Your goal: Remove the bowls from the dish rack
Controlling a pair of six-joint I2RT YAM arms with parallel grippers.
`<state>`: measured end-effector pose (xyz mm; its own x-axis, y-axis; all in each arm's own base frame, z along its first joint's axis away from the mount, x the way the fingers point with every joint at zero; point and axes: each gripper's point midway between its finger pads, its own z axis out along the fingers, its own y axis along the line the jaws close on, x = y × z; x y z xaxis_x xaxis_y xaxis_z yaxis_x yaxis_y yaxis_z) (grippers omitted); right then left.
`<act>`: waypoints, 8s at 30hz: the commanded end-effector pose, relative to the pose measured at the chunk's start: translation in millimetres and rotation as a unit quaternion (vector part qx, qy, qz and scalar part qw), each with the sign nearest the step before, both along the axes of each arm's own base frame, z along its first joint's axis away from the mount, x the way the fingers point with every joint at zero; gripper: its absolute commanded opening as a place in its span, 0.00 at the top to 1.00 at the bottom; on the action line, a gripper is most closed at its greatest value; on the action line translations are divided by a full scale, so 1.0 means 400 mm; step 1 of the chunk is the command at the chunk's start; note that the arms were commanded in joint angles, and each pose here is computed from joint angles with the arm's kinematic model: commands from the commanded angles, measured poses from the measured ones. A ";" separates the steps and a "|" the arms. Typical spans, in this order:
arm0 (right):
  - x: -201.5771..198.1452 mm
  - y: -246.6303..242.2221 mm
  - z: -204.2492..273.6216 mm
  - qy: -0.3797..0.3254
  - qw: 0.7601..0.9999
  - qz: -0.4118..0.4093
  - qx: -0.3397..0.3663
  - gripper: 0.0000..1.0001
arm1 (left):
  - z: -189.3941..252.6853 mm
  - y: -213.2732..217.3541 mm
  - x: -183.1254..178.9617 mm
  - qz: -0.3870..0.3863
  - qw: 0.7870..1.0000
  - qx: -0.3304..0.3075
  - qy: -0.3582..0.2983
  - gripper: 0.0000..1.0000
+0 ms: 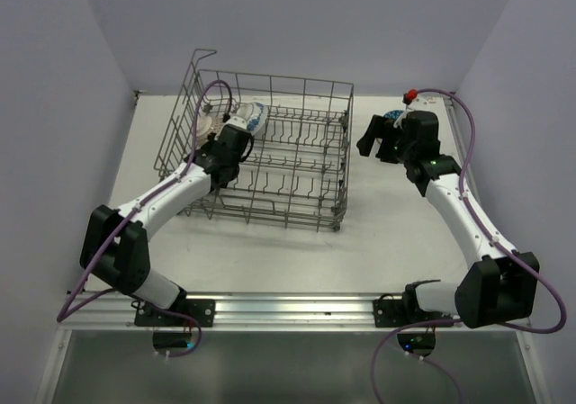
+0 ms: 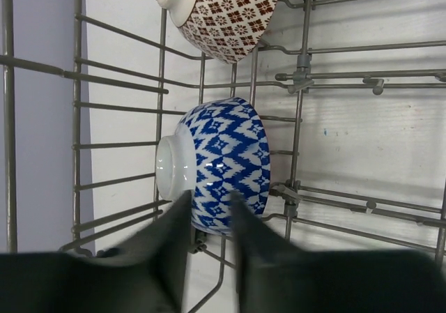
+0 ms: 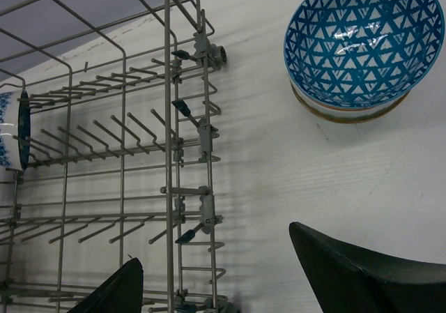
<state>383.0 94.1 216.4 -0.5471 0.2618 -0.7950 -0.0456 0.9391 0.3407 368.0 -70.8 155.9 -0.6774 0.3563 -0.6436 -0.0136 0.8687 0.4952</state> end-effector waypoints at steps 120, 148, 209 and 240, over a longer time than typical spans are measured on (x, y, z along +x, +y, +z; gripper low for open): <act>0.040 0.012 -0.038 0.005 1.000 0.004 0.012 0.09 | -0.085 0.104 0.021 -0.006 1.000 0.021 0.013 0.00; 0.045 0.009 -0.046 0.007 1.000 0.003 0.011 0.09 | -0.051 0.105 0.042 -0.010 0.998 0.044 -0.031 0.11; 0.029 0.013 -0.007 -0.006 1.000 0.013 0.016 0.10 | 0.316 0.100 0.092 0.079 0.987 0.004 -0.141 1.00; -0.018 0.570 0.199 -0.063 0.954 0.257 0.138 0.23 | 0.383 -0.232 0.084 -0.157 0.938 -0.286 -0.120 1.00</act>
